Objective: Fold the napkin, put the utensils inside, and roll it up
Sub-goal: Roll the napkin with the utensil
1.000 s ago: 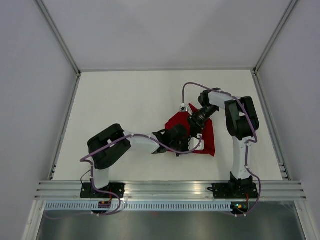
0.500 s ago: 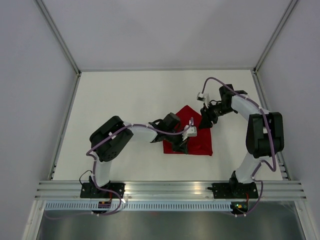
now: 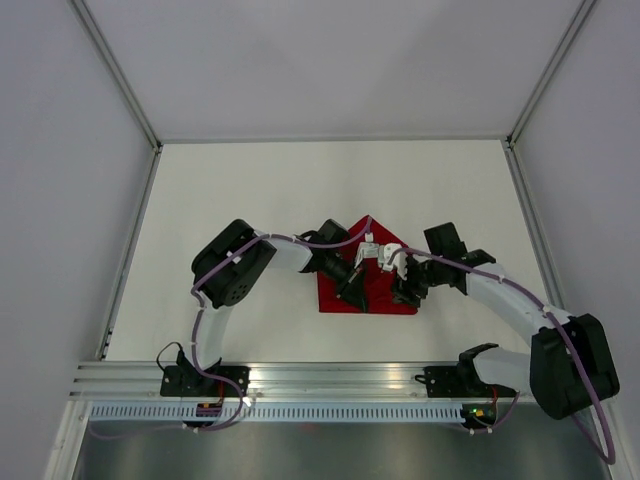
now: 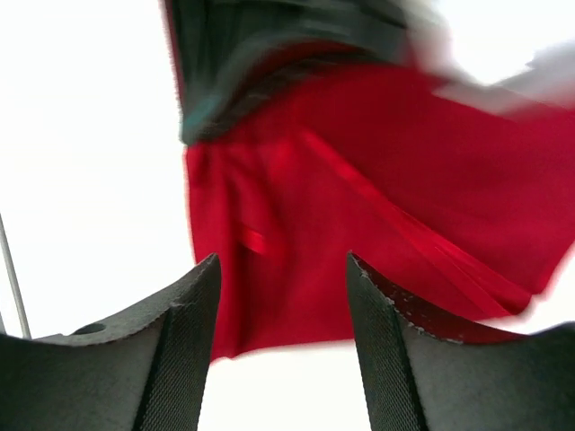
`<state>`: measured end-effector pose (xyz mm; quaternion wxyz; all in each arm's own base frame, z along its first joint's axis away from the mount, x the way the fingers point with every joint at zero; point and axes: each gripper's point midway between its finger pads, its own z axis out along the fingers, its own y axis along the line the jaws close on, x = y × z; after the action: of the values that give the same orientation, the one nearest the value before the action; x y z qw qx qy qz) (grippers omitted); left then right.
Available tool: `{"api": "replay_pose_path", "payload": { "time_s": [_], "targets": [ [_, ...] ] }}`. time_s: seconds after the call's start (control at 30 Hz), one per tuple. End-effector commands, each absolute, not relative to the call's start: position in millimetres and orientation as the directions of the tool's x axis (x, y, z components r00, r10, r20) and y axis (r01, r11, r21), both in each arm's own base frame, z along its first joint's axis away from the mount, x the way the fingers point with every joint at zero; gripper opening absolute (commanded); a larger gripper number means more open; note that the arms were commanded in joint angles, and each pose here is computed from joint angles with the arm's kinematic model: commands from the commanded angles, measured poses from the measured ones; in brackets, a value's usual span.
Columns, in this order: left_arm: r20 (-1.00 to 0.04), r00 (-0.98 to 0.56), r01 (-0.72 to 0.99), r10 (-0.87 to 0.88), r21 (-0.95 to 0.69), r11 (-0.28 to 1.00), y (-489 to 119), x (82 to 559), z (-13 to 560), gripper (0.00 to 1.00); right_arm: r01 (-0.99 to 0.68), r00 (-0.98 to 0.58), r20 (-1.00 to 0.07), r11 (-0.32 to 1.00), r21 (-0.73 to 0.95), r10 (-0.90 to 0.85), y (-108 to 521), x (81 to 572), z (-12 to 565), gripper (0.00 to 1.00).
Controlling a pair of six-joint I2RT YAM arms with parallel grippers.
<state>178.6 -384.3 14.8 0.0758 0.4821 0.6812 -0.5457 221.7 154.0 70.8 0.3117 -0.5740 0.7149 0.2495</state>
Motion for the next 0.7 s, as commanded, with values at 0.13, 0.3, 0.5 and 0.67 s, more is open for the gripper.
{"api": "replay_pose_path", "payload": {
  "time_s": [0.13,0.3,0.5,0.67],
  "targets": [
    [-0.5,-0.607,0.645,0.618,-0.764,0.015,-375.2,169.4,-8.5,0.02,-0.972,0.072,-0.718,0.112,-0.205,-0.692,187.5,216.7,68.8,0.66],
    [-0.495,-0.612,0.642,0.617,-0.767,0.021,-376.0,171.1,-8.8,0.02,-0.976,0.114,-0.69,0.049,-0.212,-0.715,199.9,199.8,52.5,0.66],
    [-0.495,-0.612,0.647,0.617,-0.762,0.032,-375.5,172.9,-11.1,0.02,-0.978,0.136,-0.667,0.01,-0.21,-0.733,210.7,187.9,38.6,0.67],
    [-0.497,-0.61,0.651,0.617,-0.758,0.033,-375.3,173.4,-11.4,0.02,-0.977,0.142,-0.648,-0.001,-0.214,-0.748,214.1,187.0,31.0,0.66]
  ]
}}
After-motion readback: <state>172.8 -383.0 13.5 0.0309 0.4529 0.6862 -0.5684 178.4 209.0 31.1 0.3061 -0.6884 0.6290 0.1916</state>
